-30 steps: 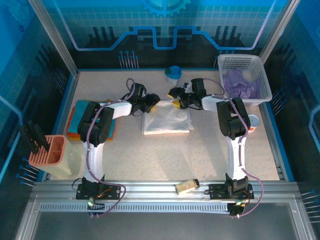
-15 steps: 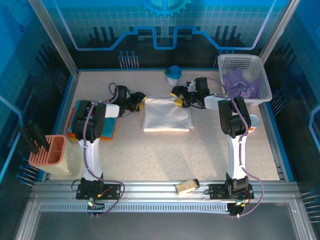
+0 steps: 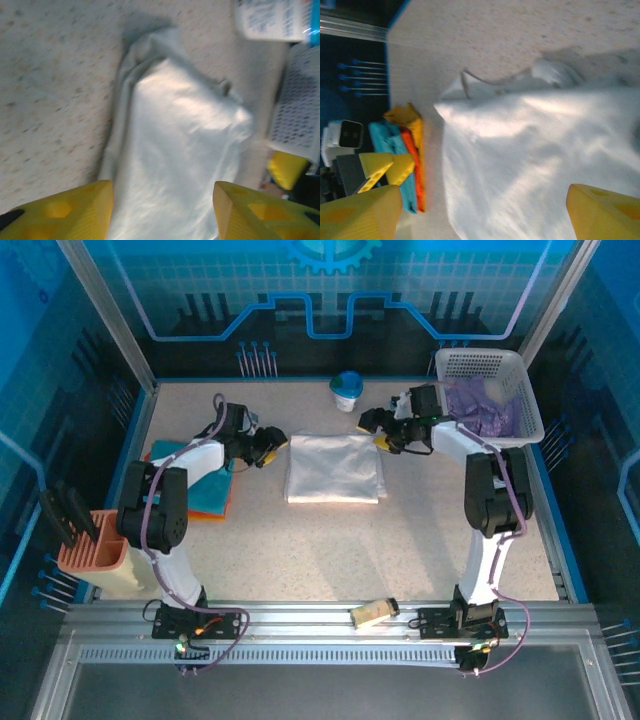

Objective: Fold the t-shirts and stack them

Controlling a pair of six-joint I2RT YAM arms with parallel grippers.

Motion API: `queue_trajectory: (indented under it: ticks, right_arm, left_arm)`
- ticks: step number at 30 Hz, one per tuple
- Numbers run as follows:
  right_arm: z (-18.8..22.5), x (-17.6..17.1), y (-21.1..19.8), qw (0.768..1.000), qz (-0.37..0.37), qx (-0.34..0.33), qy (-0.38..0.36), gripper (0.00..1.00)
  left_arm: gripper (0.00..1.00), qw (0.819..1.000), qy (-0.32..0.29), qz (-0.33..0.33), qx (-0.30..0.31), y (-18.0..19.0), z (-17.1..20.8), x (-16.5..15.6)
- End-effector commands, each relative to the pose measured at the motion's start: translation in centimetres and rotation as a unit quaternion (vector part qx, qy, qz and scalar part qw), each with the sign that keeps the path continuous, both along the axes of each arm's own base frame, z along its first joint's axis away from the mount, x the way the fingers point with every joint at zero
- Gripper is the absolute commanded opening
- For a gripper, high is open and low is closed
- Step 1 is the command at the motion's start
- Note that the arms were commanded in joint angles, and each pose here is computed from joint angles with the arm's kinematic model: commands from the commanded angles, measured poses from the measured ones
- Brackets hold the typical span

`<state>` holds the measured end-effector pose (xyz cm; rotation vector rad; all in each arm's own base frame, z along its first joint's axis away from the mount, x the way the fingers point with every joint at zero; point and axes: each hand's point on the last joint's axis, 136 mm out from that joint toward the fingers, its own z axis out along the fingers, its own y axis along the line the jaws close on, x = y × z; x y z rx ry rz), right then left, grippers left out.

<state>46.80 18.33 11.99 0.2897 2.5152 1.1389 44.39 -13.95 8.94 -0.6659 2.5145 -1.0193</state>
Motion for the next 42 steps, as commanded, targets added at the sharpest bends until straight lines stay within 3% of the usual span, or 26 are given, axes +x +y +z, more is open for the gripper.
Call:
queue_trajectory:
  ticks: [1, 8, 21, 23, 27, 30, 40, 42]
  right_arm:
    - [-3.6, -4.6, -2.9, 0.989, 0.008, -0.134, 0.064, 0.86]
    - [-7.0, -7.2, -2.4, 0.970, 0.038, -0.217, 0.099, 0.81]
    - [-9.1, -8.1, -1.2, 0.959, 0.065, -0.251, 0.113, 0.74]
    - [-8.6, -8.1, -1.6, 0.958, 0.059, -0.260, 0.110, 0.75]
    - [-8.0, -7.8, -2.6, 0.951, 0.047, -0.287, 0.100, 0.86]
    - [-8.5, -7.5, -2.3, 0.952, 0.054, -0.283, 0.107, 0.85]
    - [-9.7, -6.6, 0.4, 0.964, 0.071, -0.235, 0.105, 0.64]
    - [-9.7, -6.5, 0.6, 0.964, 0.072, -0.234, 0.104, 0.54]
  left_arm:
    - [0.56, 0.996, 0.056, -0.045, 0.055, 0.1, -2.5, -2.9]
    - [0.55, 0.994, 0.067, -0.052, 0.075, -0.9, -3.7, -3.8]
    - [0.55, 0.992, 0.071, -0.066, 0.076, -2.3, -4.1, -3.8]
    - [0.54, 0.992, 0.068, -0.068, 0.076, -2.4, -4.0, -3.7]
    - [0.54, 0.992, 0.058, -0.080, 0.085, -2.4, -3.6, -3.0]
    - [0.54, 0.991, 0.054, -0.085, 0.089, -2.5, -3.5, -2.4]
    - [0.53, 0.991, 0.061, -0.088, 0.083, -3.1, -4.7, -1.7]
    - [0.53, 0.991, 0.062, -0.088, 0.081, -3.2, -4.8, -1.7]
